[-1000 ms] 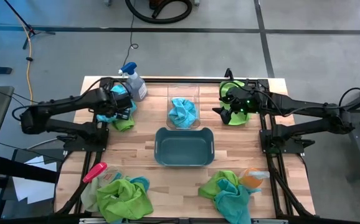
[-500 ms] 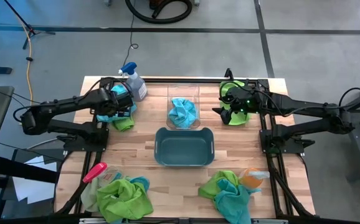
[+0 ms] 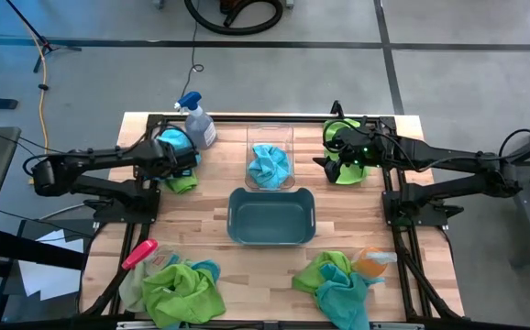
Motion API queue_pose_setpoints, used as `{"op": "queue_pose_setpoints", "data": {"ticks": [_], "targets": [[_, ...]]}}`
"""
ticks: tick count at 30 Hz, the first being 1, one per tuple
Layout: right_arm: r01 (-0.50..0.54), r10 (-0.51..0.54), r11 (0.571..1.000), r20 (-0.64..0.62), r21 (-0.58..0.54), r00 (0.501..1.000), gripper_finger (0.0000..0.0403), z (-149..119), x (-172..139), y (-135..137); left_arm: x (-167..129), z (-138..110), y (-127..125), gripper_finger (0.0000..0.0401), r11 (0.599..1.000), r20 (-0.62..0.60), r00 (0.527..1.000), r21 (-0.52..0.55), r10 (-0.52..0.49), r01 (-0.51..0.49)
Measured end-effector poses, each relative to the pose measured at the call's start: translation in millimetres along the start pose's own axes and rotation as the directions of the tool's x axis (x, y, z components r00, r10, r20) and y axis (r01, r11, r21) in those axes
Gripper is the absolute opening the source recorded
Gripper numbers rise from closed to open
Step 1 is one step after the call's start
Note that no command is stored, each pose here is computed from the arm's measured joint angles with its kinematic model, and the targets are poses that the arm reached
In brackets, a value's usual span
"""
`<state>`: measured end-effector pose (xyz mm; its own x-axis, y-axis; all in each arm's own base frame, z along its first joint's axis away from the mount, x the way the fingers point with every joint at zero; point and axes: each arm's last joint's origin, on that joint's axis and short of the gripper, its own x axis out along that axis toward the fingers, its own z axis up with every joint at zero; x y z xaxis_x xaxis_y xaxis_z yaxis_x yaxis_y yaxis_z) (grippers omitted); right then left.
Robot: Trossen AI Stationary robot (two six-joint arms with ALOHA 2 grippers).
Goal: Sort microfiber towel by color & place in baskets
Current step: Put the blue microfiber towel into the transparent bin
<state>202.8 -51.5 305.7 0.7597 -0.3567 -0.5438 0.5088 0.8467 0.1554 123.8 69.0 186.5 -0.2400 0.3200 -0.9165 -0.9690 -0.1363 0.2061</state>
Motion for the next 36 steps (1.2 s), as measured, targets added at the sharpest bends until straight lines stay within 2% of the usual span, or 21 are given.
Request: {"op": "queue_pose_setpoints", "data": {"ticks": [2,4,8,9,13,18,22,26,32,36], "targets": [[0.002,-0.002,1.0,0.001,0.0,1.0,0.0316,0.0,0.0,-0.1,2.0,-1.2,0.8,0.0198,1.0,-0.002,1.0,0.012,0.007,-0.007],[0.003,-0.003,1.0,0.001,0.0,1.0,0.0316,0.0,0.0,-0.1,2.3,-1.4,0.7,0.0159,1.0,-0.007,1.0,0.025,0.004,-0.004],[0.002,-0.002,1.0,0.001,0.0,1.0,0.0316,0.0,0.0,-0.1,-0.1,-1.1,2.1,0.0036,0.998,-0.005,1.0,0.049,-0.027,0.027],[0.002,-0.002,1.0,0.001,0.0,1.0,0.0316,0.0,0.0,-0.1,-1.4,-0.9,3.0,0.0018,0.998,-0.002,0.999,0.052,-0.041,0.041],[0.002,-0.002,1.0,0.001,0.005,1.0,0.0316,0.0,0.0,0.0,-13.0,1.3,12.2,0.0007,0.992,0.017,0.994,0.065,-0.11,0.108],[0.001,-0.001,1.0,0.001,0.01,1.0,0.0316,0.1,0.0,0.0,-53.8,13.7,31.0,0.0002,0.965,0.085,0.962,0.079,-0.258,0.252],[-0.001,0.001,1.0,0.008,0.012,1.0,0.0316,0.7,0.0,0.1,-100.4,27.9,52.3,0.0001,0.907,0.178,0.89,0.127,-0.42,0.402],[-0.007,0.007,1.0,0.027,0.015,1.0,0.0316,2.7,0.0,0.7,-149.4,42.0,77.2,0.0001,0.827,0.276,0.78,0.222,-0.561,0.516],[-0.011,0.01,1.0,0.039,0.017,0.999,0.0316,3.9,-0.1,1.1,-214.3,58.5,115.7,0.0,0.714,0.399,0.593,0.437,-0.699,0.548],[-0.023,0.02,0.999,0.068,0.047,0.997,0.0316,6.7,-0.3,2.0,-236.4,64.1,129.2,0.0,0.684,0.438,0.526,0.506,-0.729,0.526]]}}
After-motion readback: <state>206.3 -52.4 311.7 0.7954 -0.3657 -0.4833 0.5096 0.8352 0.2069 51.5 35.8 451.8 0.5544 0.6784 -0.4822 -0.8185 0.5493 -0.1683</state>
